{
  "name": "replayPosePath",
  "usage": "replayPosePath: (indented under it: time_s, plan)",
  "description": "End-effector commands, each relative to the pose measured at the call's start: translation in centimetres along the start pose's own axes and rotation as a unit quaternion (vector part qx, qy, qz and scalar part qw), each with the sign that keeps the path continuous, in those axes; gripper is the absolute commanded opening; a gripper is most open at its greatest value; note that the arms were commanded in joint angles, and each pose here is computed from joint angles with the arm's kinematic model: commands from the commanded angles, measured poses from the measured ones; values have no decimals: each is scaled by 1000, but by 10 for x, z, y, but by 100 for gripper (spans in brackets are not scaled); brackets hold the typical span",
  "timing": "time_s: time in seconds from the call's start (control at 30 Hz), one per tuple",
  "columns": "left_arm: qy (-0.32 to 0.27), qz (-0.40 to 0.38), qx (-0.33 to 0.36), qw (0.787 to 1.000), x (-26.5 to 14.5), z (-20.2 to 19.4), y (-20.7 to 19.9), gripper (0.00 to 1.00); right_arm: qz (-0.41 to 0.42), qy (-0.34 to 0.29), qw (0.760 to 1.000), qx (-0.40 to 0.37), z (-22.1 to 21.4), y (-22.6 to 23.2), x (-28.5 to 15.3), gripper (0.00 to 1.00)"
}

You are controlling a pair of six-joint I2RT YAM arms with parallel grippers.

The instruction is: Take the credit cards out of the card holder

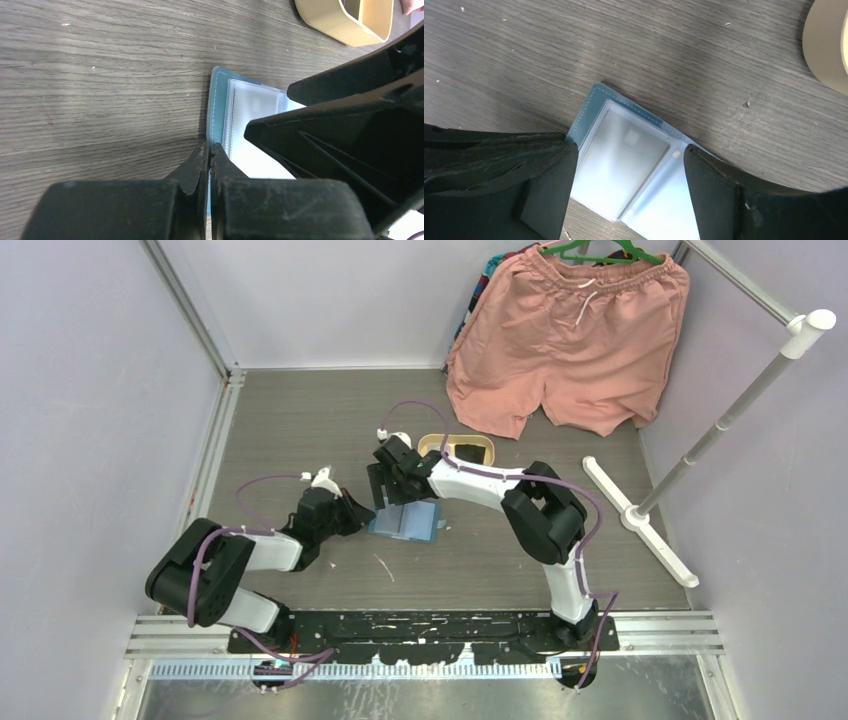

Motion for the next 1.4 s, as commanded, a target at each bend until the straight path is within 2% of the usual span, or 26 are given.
replayPosePath:
  time_s: [0.0,0.43,0.87,1.37]
  plan:
    - [0,24,20,1000,-5,-3,9,0,0,-23,1000,-2,14,10,-1,82]
    - [0,25,18,1000,-4,-5,11,0,-46,-23,998,-42,8,14,13,82]
    - [-7,30,14,999,-7,-3,11,0,-103,-8,991,-90,-8,-17,-4,82]
    - [-1,35,14,999,-8,-6,13,0,-116,-24,989,-86,-16,-35,-24,82]
Point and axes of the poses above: each gripper's point midway between its finger pads, its own x axis out along the fingers, its own y axis along the line the jaws close on, z = x × y, the point moved 4 cm from there along -x, back along the fingers, and after that the axes turned 12 degrees about x, right-handed, at the moved point
